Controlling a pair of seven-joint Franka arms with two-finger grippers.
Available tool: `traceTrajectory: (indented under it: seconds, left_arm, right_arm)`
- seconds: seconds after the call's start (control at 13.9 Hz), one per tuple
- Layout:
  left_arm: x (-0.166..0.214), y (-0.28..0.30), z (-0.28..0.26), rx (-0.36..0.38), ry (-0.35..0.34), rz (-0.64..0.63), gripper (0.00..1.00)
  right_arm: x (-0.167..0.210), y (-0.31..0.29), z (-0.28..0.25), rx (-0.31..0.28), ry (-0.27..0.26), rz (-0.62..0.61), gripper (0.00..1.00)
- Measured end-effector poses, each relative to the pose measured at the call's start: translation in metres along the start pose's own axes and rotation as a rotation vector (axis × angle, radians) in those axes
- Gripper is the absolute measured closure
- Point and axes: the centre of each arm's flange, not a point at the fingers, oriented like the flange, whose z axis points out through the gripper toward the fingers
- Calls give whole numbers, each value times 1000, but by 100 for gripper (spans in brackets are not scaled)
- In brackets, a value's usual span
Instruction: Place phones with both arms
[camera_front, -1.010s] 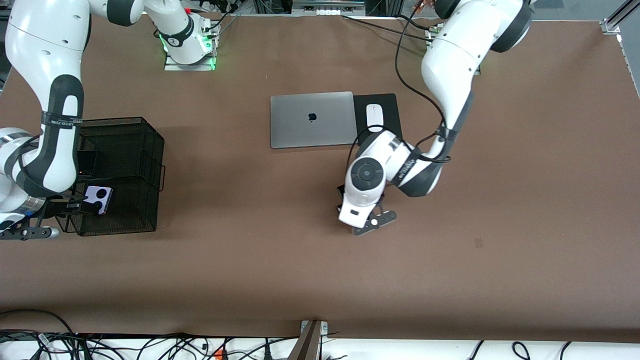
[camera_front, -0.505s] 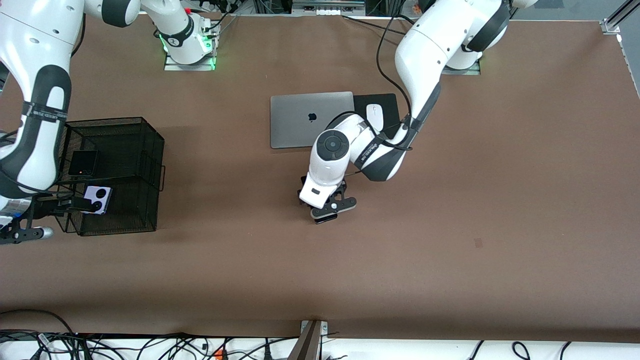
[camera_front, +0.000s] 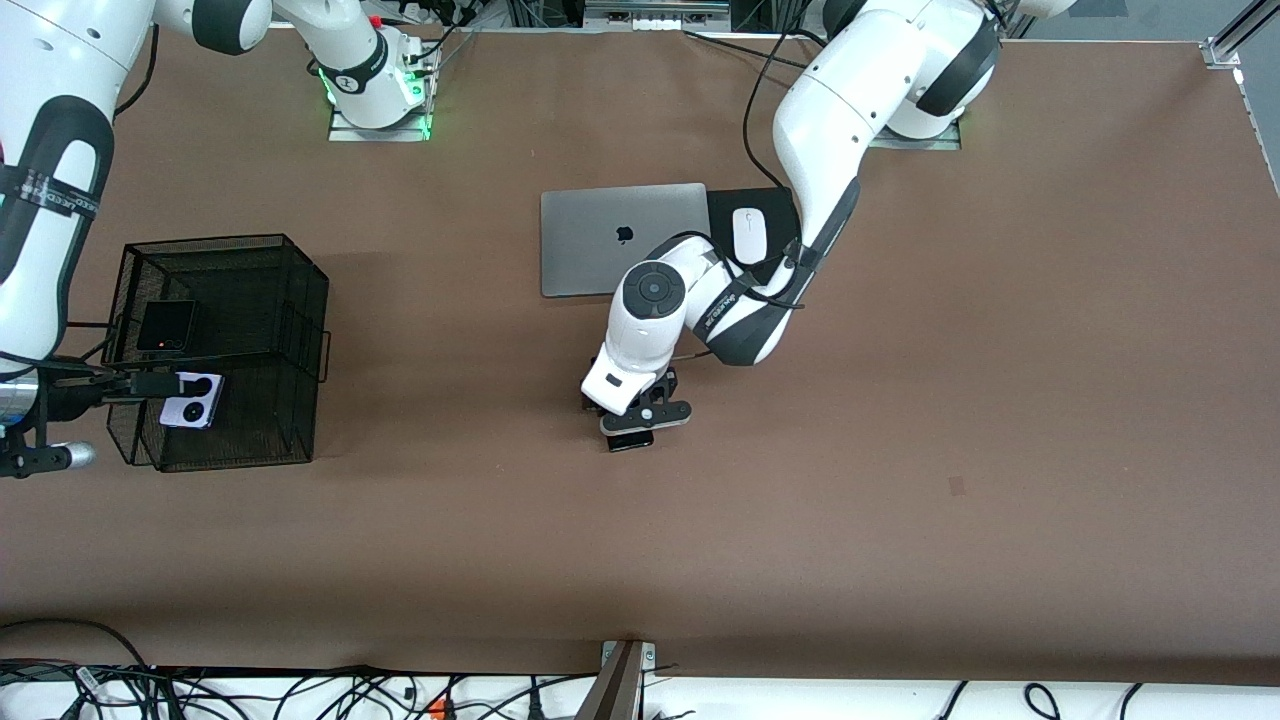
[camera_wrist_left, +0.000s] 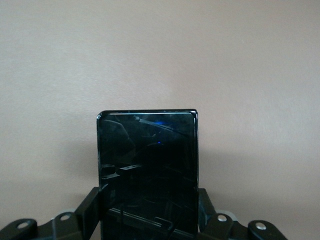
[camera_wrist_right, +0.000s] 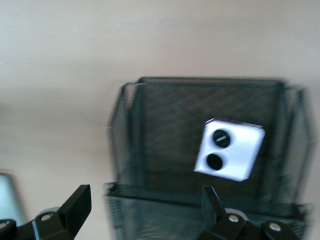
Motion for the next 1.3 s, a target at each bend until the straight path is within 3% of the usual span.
traceTrajectory:
  seconds: [0.14, 0.36, 0.58, 0.79, 1.01, 1.3]
  left_arm:
    - [-3, 1, 4, 3, -3, 41, 20]
    - [-5, 0, 10, 10, -8, 83, 20]
    - [-9, 2, 11, 13, -6, 100, 0]
    - [-13, 6, 11, 22, 6, 114, 0]
    - [-7, 6, 6, 21, 19, 110, 0]
    - [34, -28, -18, 106, -22, 139, 0]
  right_arm:
    - [-4, -19, -7, 58, -17, 68, 1]
    - [-6, -45, -16, 62, -26, 82, 1]
    - [-8, -58, -21, 64, -27, 100, 1]
    - [-9, -86, -25, 61, -26, 127, 1]
    - [-13, -141, -28, 66, -33, 242, 1]
    - [-15, -207, -23, 21, -22, 297, 1]
